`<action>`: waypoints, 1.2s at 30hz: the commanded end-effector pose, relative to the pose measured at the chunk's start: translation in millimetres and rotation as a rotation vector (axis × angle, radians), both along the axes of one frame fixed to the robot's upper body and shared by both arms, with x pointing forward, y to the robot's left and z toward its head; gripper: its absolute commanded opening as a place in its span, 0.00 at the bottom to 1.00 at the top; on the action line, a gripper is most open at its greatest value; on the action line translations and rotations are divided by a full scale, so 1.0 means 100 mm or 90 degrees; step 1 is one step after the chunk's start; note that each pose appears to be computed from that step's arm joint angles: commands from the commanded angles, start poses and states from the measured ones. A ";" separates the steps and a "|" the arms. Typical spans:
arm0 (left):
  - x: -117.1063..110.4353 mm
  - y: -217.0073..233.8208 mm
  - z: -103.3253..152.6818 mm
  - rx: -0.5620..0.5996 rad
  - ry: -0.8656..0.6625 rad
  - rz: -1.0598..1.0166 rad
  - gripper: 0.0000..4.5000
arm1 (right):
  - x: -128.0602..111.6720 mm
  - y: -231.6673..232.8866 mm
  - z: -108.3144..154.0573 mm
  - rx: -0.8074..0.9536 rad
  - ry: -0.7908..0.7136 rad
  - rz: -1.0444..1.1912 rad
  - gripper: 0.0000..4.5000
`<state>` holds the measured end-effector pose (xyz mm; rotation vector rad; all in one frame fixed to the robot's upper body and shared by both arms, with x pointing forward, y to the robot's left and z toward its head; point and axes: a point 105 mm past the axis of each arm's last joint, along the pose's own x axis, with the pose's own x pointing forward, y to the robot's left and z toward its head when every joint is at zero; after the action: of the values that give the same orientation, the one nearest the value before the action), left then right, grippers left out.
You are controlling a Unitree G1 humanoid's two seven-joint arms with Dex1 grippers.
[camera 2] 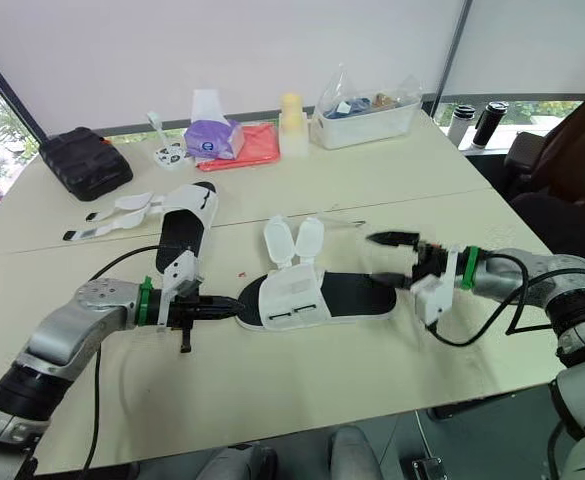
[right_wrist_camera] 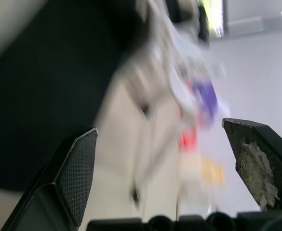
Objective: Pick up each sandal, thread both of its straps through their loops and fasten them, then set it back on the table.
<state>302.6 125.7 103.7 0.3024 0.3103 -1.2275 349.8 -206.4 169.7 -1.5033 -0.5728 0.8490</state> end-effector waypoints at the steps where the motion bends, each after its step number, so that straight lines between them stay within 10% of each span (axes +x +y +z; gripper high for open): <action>1: 0.08 -0.04 0.04 -0.016 -0.021 -0.002 0.01 | 0.22 -0.01 0.23 0.145 0.054 -0.089 1.00; 9: 0.04 -0.18 -0.05 0.018 -0.023 -0.060 0.01 | 0.47 -0.07 0.45 0.726 0.601 -0.203 1.00; 17: 0.09 -0.27 -0.02 0.018 -0.053 -0.071 0.01 | -0.05 0.50 0.34 0.858 1.131 -0.124 1.00; 36: 0.04 -0.40 0.03 0.018 -0.078 -0.092 0.01 | 0.75 0.87 -0.10 1.162 1.241 -0.311 1.00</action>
<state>309.3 91.3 102.3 0.4036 0.2325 -1.3298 411.4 -117.5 143.3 0.9959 0.6265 0.5838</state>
